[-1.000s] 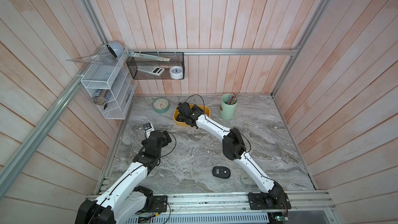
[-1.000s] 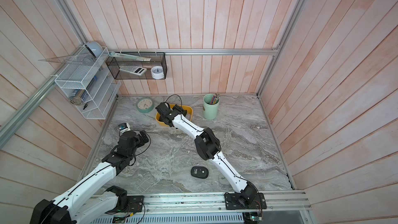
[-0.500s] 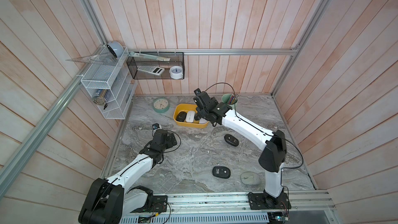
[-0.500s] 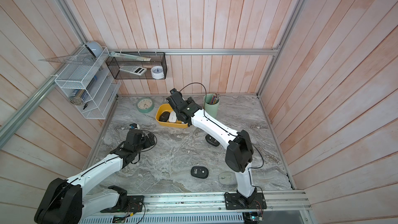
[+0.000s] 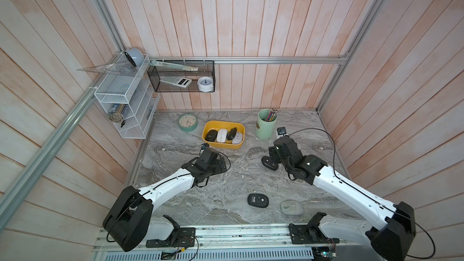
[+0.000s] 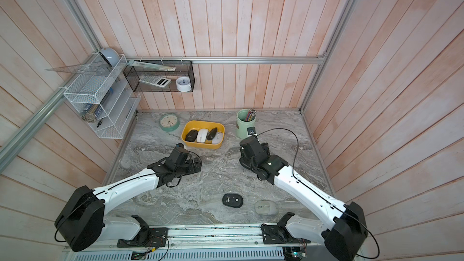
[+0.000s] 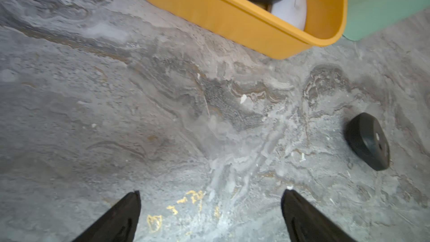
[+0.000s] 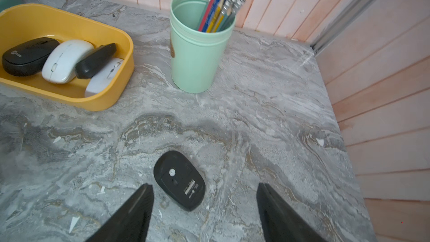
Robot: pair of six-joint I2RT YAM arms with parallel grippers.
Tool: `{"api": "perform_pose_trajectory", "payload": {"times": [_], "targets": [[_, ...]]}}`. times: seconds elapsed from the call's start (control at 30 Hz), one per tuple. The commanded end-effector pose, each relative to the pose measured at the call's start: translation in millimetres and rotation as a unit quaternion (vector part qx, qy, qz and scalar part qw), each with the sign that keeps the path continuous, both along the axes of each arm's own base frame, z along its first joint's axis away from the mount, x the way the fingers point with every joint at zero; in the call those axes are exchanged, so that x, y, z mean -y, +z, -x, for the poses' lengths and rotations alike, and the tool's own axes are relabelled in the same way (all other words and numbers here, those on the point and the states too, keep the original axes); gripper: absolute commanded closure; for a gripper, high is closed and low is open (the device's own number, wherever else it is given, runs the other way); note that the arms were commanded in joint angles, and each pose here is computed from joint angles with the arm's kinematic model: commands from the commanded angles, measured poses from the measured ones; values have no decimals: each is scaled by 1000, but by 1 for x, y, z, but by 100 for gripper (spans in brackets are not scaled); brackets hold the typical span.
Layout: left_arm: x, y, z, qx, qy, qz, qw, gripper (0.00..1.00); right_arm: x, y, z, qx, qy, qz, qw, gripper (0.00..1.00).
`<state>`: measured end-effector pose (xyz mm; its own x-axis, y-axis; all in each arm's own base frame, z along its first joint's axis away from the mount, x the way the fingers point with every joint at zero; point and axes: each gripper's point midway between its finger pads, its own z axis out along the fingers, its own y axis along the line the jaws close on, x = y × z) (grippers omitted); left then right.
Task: Put the mouse in the storage box
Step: Place the mouse in the storage box, then pick up the mouse from the center of the board.
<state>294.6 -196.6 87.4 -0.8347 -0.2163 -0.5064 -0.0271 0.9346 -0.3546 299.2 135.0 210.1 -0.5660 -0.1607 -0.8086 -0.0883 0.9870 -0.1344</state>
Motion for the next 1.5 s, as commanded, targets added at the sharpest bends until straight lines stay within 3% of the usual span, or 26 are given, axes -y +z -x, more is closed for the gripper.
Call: {"api": "perform_pose_trajectory", "payload": {"times": [0.0,0.23,0.43,0.73,1.07,1.47], "targets": [[25,14,-7,2,18,32,999,0,17,-13,17,-3,-24,-39,999,24],[84,21,-26,-5,16,63,998,0,70,-36,57,16,-96,-84,992,23],[124,4,-40,-38,26,69,997,0,105,-54,77,45,-157,-119,979,22],[173,-6,-55,-57,14,86,995,6,113,-66,80,73,-167,-147,972,21],[223,-22,-47,-79,-27,92,992,18,111,-67,80,74,-163,-151,972,21],[250,-49,-45,-102,-42,79,991,26,110,-67,79,75,-161,-154,972,21]]}}
